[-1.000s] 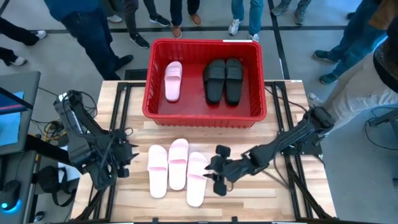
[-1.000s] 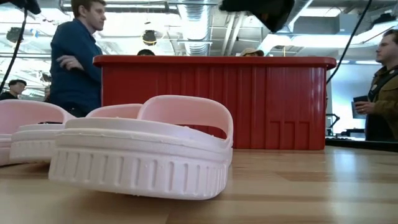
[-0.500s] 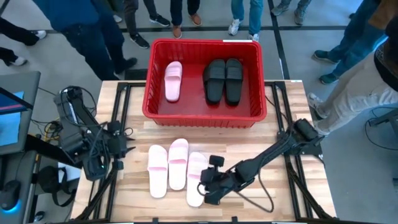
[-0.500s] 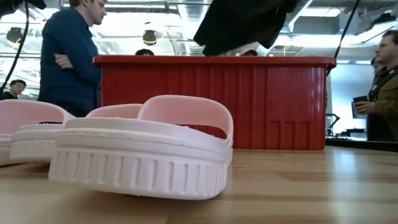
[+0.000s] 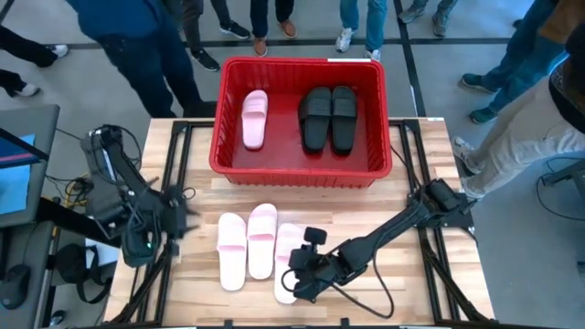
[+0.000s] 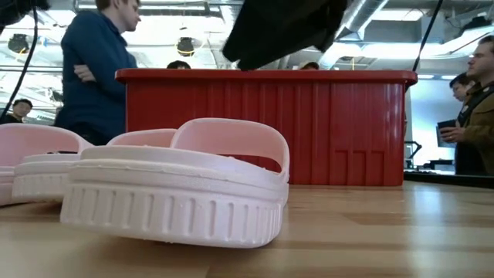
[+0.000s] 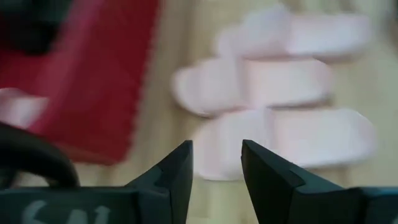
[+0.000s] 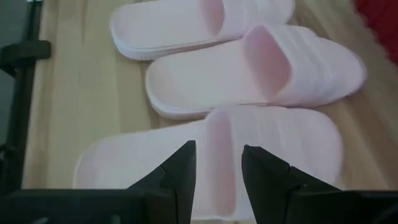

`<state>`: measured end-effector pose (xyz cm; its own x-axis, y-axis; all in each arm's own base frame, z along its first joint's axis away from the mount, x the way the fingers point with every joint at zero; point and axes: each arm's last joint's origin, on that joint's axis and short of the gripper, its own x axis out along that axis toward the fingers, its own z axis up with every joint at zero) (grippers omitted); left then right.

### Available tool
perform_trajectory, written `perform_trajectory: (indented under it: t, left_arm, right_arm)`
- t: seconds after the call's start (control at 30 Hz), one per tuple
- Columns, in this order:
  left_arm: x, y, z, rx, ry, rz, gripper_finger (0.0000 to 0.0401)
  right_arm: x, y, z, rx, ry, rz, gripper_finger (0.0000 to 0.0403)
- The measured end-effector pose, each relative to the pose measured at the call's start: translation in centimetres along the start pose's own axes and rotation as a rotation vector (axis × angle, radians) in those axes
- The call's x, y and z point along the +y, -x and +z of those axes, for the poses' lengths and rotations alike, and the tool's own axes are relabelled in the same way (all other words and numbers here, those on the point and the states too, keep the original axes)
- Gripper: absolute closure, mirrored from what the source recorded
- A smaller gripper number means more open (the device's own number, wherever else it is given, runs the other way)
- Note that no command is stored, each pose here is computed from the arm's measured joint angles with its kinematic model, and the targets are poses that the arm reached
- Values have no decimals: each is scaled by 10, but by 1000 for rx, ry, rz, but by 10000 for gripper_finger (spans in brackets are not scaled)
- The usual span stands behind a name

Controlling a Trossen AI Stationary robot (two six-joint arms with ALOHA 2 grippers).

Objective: Pick and place slides into bin
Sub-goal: Put the pink slide into the red container

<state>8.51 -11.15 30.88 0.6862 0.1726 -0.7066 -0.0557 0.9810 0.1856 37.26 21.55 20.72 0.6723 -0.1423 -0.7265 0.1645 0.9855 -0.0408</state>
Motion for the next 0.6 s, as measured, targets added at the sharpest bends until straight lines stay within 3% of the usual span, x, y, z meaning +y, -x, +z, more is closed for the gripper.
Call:
perform_trajectory:
  t: [0.17,0.6]
  left_arm:
    - [-25,-26,-20,30,-46,-127,276]
    - [-49,-57,-37,55,-142,-70,276]
  right_arm:
    - [-4,6,3,-2,-9,-9,285]
    - [-16,27,5,42,18,-50,285]
